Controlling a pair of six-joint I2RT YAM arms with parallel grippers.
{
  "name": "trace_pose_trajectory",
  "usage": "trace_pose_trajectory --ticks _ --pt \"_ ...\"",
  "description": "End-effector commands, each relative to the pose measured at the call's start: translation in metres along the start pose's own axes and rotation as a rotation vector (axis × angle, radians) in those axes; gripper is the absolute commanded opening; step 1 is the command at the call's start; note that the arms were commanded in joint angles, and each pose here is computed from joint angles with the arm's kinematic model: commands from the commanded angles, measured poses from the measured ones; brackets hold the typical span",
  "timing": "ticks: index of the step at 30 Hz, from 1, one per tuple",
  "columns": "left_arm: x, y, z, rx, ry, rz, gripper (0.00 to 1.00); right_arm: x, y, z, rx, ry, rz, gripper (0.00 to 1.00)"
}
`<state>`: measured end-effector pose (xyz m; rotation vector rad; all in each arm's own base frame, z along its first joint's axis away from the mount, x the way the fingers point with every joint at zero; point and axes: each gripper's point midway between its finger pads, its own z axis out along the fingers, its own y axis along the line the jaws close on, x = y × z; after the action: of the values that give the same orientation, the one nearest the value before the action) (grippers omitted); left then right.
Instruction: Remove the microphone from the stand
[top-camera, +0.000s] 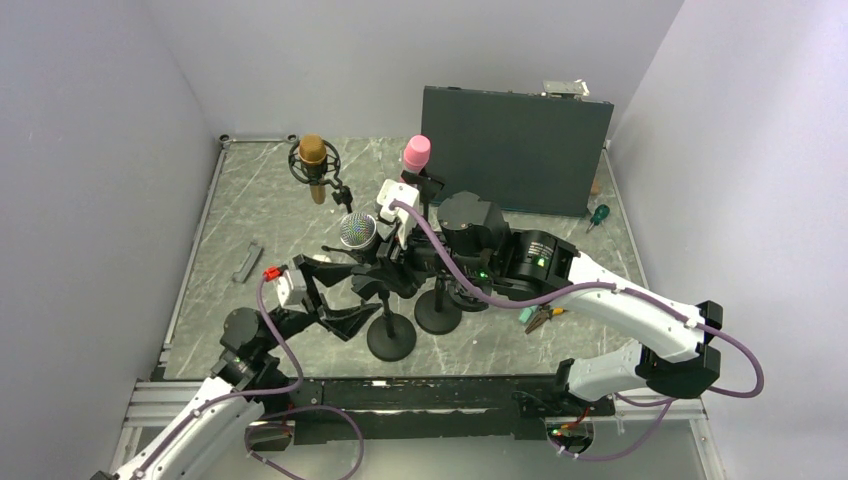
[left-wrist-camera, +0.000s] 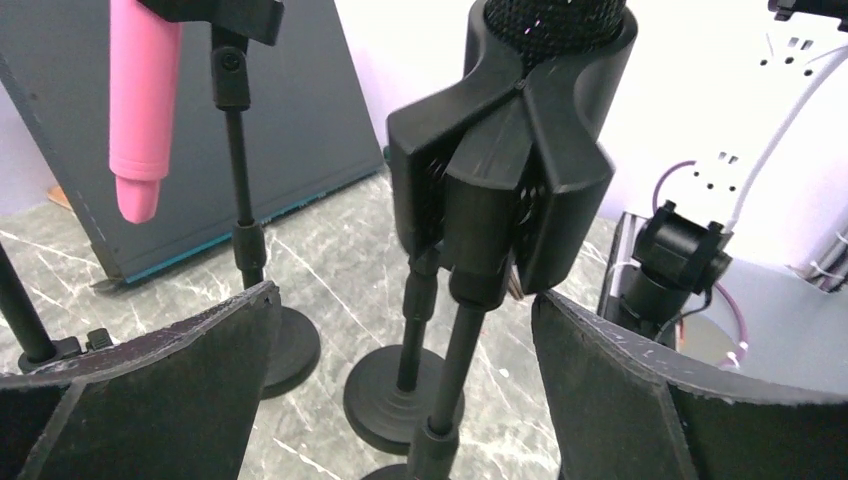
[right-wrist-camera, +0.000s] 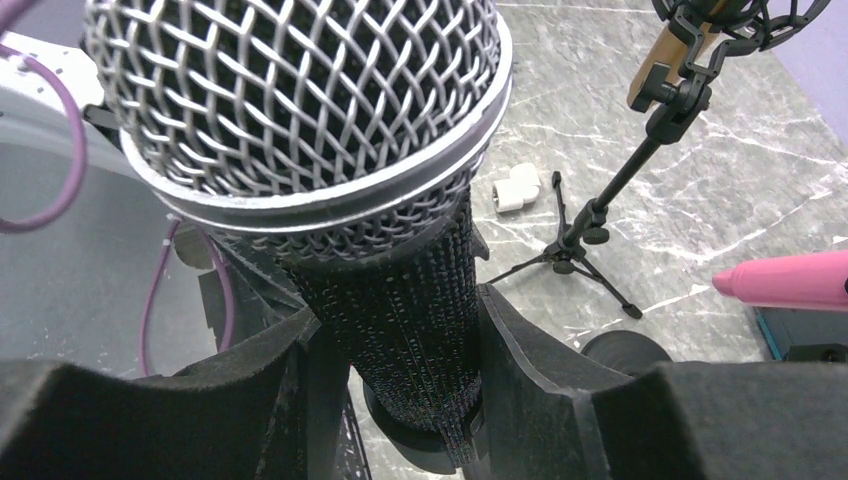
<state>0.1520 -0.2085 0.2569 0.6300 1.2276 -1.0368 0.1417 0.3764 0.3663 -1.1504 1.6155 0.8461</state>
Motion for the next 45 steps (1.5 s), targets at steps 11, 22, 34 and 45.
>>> trace_pose_trajectory --ticks 11,22,34,45 --pt "-0.073 -0.036 0.004 0.215 -0.385 0.217 0.91 -0.021 0.014 -0.010 -0.060 -0.071 0.028 0.00" --pt "-0.053 -0.043 0.009 0.283 -0.292 0.195 0.89 -0.021 0.014 -0.008 -0.063 -0.069 0.027 0.00" --pt "-0.054 -0.024 0.014 0.176 -0.290 0.140 0.29 -0.020 0.014 -0.006 -0.061 -0.063 0.025 0.00" --pt "-0.028 -0.010 0.012 0.100 -0.184 0.081 0.00 -0.050 0.016 -0.013 -0.079 -0.146 0.002 0.00"
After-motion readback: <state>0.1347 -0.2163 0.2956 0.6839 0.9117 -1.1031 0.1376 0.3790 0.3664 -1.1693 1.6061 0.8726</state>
